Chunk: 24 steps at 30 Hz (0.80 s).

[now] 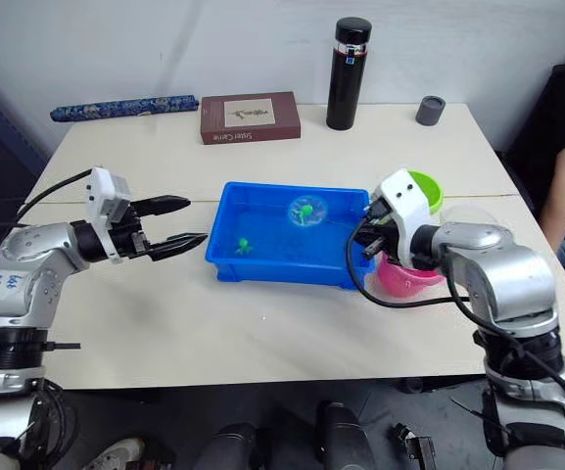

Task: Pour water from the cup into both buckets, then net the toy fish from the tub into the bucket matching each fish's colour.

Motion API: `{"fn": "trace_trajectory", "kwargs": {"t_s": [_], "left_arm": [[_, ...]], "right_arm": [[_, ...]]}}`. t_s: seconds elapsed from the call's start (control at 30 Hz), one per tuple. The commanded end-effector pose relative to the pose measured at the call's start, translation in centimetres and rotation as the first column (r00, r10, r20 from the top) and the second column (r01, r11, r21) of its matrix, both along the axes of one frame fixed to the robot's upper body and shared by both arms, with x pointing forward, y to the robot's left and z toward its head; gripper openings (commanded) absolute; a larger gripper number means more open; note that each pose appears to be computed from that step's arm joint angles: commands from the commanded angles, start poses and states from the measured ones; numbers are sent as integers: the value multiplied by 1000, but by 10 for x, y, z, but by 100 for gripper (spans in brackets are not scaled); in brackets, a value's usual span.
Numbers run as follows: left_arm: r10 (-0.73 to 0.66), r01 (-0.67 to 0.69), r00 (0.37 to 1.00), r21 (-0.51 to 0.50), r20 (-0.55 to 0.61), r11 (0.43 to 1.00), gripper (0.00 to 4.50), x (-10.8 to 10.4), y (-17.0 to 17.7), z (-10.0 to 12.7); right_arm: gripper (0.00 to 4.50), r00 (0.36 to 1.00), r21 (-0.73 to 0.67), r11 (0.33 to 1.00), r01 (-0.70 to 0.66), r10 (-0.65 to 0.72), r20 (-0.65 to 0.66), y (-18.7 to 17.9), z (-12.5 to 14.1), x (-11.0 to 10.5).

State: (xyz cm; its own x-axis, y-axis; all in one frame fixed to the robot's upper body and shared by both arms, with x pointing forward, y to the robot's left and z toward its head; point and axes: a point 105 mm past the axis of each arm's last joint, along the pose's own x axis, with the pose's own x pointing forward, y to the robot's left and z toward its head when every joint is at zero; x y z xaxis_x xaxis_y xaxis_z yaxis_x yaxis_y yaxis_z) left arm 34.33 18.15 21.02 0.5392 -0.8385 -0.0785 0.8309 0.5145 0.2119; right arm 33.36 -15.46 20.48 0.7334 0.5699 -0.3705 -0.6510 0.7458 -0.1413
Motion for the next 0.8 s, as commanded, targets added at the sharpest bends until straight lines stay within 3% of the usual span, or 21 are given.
{"fn": "trace_trajectory", "kwargs": {"t_s": [0.03, 0.3, 0.57, 0.67, 0.8], "left_arm": [[-38, 38, 998, 10, 39, 999, 448, 4, -10, 7], [-69, 67, 996, 23, 53, 997, 448, 14, -18, 15], [-72, 71, 996, 30, 57, 997, 448, 16, -17, 16], [-69, 68, 996, 30, 58, 997, 448, 15, -16, 16], [-65, 63, 996, 31, 57, 998, 448, 14, -14, 15]], "right_arm": [[0, 997, 16, 999, 30, -31, 76, -13, 21, -6], [0, 954, 29, 965, 262, -264, 146, -77, 40, 0], [0, 855, 10, 876, 482, -473, 212, -137, 47, 17], [0, 823, -26, 847, 532, -509, 250, -149, 48, 22], [0, 816, -216, 807, 549, -462, 347, -158, 44, 22]]}}
